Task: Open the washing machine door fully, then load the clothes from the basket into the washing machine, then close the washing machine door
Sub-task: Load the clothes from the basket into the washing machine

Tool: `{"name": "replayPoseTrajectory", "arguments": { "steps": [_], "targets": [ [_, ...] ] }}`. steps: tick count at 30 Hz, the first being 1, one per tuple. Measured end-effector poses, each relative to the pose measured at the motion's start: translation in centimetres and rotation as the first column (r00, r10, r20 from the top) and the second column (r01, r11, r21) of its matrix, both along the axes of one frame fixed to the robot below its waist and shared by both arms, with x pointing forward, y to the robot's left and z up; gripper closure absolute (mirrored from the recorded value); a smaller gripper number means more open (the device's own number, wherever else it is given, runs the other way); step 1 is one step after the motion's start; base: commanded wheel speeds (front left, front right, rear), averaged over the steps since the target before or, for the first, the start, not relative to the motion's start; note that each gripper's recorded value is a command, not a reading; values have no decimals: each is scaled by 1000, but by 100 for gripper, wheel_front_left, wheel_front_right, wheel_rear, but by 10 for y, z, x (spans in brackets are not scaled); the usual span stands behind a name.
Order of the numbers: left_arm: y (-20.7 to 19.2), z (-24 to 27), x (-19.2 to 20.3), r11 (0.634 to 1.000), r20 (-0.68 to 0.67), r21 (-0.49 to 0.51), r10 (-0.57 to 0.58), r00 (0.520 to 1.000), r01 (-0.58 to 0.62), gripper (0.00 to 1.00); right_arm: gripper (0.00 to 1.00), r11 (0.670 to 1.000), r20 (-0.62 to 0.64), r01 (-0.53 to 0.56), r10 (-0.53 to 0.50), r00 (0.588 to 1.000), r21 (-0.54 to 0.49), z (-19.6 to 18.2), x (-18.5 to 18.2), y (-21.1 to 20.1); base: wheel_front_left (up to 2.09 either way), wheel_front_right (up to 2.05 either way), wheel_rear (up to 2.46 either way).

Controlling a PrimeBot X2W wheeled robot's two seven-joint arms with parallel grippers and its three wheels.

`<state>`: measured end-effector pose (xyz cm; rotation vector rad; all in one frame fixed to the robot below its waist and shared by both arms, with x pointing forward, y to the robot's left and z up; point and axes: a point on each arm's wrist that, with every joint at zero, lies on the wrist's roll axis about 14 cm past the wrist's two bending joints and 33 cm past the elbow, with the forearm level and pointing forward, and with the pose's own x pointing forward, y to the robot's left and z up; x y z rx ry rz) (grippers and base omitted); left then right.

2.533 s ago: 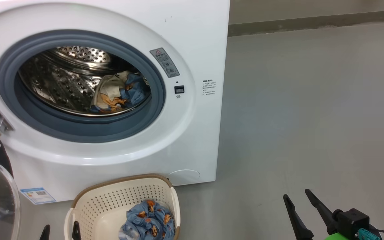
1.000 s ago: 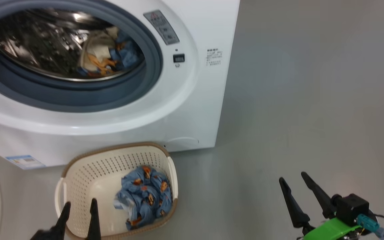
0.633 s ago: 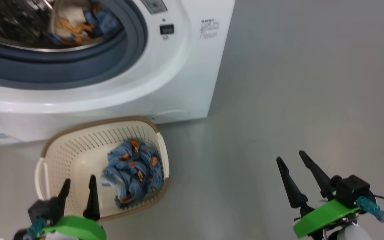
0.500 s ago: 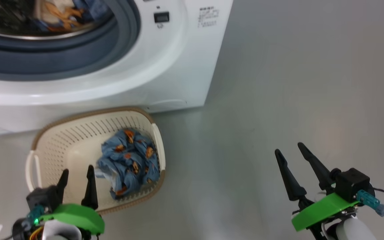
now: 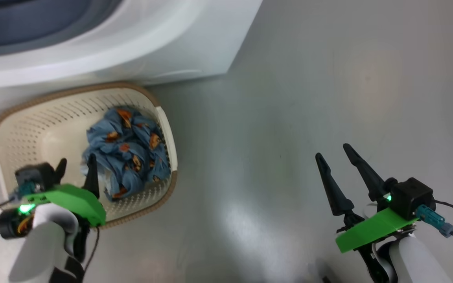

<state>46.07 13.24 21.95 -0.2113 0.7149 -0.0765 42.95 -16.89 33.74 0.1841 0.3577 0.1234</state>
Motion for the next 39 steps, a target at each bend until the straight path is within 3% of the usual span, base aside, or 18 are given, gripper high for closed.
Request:
{"name": "replayPoseTrajectory", "arguments": {
  "steps": [8, 25, 36, 39],
  "targets": [
    [3, -53, -10, 999, -170, 11, -37, 985, 40, 0, 0, 1000, -55, 0, 1, 998, 5, -28, 4, 3, 0, 0, 0],
    [-24, -106, -9, 996, -347, -66, -75, 935, 55, 0, 0, 999, -164, 30, -28, 986, 11, -65, -12, 1, 0, 0, 0],
    [-54, -114, 5, 975, -403, -211, -16, 915, -76, 0, 0, 998, -205, 54, -51, 977, 13, -77, -20, -1, 0, 0, 0],
    [-58, -116, 8, 974, -406, -222, -46, 913, -50, 0, 0, 998, -214, 57, -53, 975, 14, -79, -22, -1, 0, 0, 0]
  ]
}}
